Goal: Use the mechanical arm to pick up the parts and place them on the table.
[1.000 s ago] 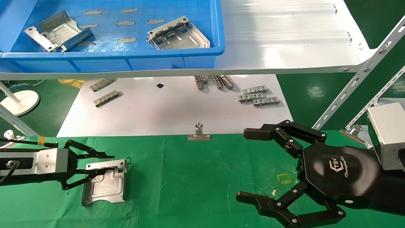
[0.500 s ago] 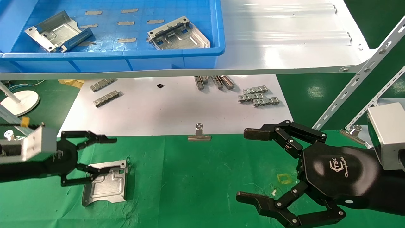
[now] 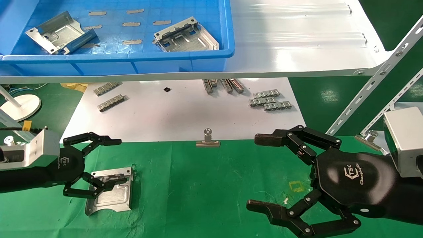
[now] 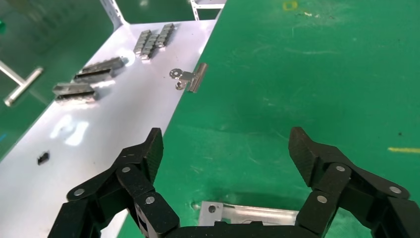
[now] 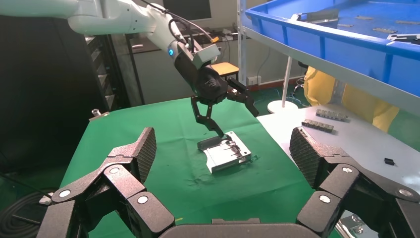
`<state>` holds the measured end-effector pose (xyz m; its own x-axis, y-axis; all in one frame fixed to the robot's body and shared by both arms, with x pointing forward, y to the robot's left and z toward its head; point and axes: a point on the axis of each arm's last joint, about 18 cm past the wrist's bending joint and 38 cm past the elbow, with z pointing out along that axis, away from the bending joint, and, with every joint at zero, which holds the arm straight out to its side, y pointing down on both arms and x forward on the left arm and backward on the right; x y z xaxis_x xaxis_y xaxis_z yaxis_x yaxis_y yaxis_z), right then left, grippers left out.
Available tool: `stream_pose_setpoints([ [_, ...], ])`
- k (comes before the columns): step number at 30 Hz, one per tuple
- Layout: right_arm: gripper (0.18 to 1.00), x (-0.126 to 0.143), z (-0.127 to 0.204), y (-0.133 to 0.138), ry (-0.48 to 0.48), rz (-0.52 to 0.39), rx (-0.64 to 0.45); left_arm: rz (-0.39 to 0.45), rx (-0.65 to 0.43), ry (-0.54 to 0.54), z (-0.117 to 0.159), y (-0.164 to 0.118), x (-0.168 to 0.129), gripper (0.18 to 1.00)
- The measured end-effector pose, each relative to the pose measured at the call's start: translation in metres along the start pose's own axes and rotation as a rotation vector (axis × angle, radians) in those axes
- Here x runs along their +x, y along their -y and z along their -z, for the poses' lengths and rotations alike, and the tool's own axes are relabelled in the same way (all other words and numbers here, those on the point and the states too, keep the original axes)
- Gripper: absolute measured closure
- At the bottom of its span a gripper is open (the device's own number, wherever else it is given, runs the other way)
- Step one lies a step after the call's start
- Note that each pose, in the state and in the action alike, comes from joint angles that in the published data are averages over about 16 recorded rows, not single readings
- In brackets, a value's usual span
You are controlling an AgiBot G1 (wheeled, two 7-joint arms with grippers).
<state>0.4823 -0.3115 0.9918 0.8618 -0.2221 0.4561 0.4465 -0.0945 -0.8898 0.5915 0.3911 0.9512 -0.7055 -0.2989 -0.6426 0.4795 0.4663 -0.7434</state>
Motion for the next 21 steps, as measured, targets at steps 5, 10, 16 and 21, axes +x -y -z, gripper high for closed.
stream_pose_setpoints([
  [5, 0.179, 0.000, 0.000, 0.000, 0.000, 0.000, 0.000, 0.015, 0.030, -0.009, -0.004, 0.006, 0.003, 0.256],
  [10, 0.179, 0.000, 0.000, 0.000, 0.000, 0.000, 0.000, 0.036, 0.070, -0.022, -0.010, 0.015, 0.008, 0.214],
  [16, 0.179, 0.000, 0.000, 0.000, 0.000, 0.000, 0.000, 0.062, 0.119, -0.039, -0.015, 0.027, 0.015, 0.190],
  [21, 0.179, 0.000, 0.000, 0.000, 0.000, 0.000, 0.000, 0.081, 0.156, -0.054, -0.017, 0.038, 0.021, 0.184],
])
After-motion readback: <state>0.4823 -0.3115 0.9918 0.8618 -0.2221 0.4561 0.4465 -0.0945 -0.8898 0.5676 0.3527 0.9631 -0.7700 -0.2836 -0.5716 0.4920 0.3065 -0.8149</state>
